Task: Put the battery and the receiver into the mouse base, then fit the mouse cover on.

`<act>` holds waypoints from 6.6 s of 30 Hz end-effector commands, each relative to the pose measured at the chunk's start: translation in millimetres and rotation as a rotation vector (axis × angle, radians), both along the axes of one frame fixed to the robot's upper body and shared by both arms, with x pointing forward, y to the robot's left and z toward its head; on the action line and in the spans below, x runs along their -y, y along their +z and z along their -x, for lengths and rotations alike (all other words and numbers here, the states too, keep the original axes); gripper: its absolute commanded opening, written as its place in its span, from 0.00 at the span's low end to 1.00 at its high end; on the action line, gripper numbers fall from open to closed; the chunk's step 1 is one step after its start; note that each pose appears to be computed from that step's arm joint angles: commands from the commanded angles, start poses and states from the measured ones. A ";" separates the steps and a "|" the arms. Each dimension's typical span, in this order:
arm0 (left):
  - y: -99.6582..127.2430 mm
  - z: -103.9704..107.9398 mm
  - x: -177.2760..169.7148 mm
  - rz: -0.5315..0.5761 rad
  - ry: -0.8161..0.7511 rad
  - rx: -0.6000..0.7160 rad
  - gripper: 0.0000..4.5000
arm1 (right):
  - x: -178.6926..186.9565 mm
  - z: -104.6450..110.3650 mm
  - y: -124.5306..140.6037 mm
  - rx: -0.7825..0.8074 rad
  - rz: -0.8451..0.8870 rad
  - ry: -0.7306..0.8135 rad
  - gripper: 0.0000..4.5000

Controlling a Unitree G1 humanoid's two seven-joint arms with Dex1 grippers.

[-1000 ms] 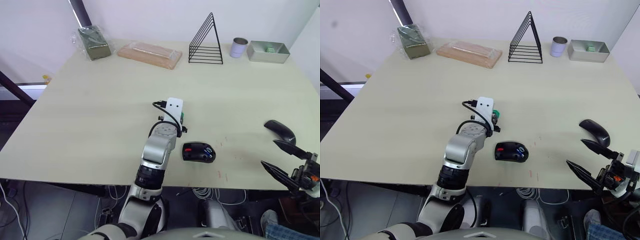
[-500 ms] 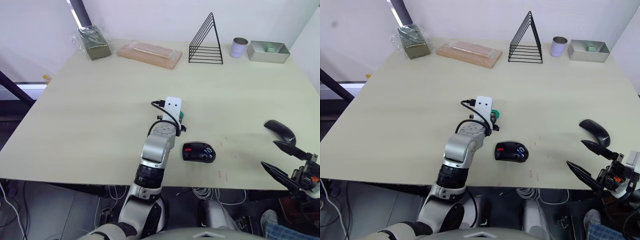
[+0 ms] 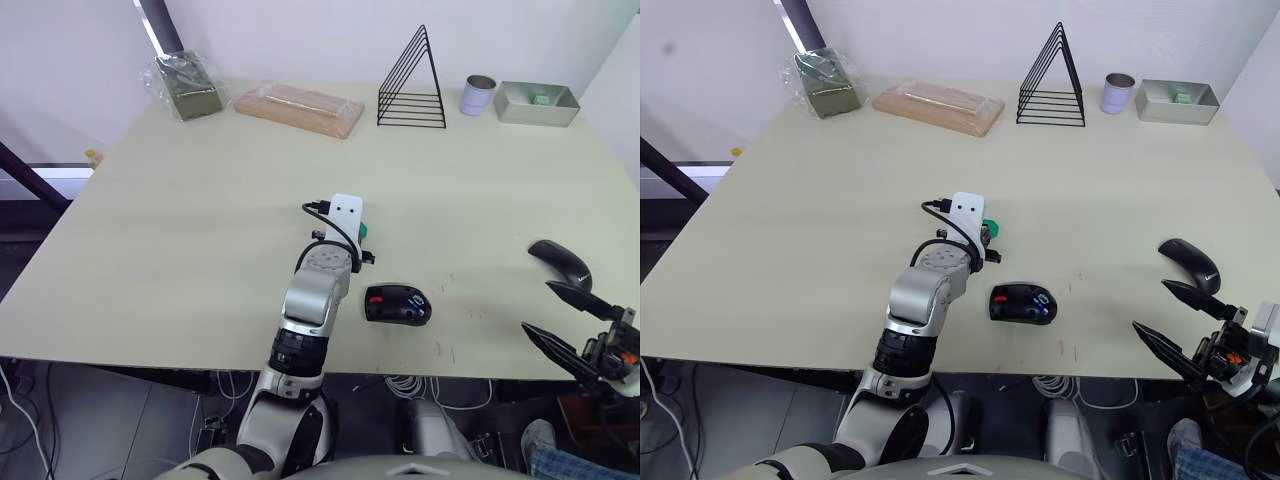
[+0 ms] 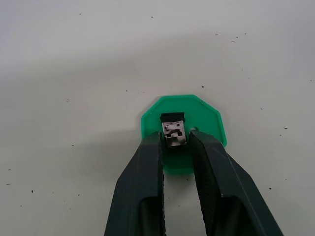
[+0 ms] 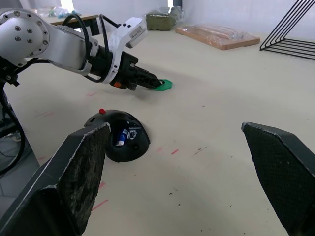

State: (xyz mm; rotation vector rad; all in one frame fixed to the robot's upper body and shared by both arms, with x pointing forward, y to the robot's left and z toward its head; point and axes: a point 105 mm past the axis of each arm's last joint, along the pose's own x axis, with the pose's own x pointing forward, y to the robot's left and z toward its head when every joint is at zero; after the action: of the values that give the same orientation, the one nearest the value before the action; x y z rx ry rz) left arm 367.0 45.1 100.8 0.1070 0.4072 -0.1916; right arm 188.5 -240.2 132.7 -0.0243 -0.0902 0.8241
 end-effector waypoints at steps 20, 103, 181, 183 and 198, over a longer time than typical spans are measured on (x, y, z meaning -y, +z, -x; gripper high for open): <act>21.2 10.6 6.3 0.101 -0.125 0.069 0.04 | -6.1 -0.8 14.1 0.056 0.005 0.010 1.00; 114.9 44.5 29.2 -0.450 -1.607 0.156 0.04 | -134.9 -109.9 81.1 -0.945 -0.060 0.226 0.35; 116.7 39.2 32.5 -0.448 -1.570 0.163 0.04 | -139.1 -108.2 74.0 -0.921 -0.103 0.203 0.02; 114.9 40.6 29.8 -0.424 -1.575 0.135 0.04 | -138.6 -108.2 74.5 -0.919 -0.102 0.201 0.02; 96.5 58.8 -7.9 -0.247 -1.440 0.071 0.99 | -123.1 -89.8 81.1 -0.857 0.202 0.141 0.00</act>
State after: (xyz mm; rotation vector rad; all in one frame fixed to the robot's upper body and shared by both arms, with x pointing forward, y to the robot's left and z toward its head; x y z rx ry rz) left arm 314.5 55.2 187.3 0.6433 0.2743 -1.5565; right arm 285.2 -120.0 198.5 0.2311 0.8404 0.8898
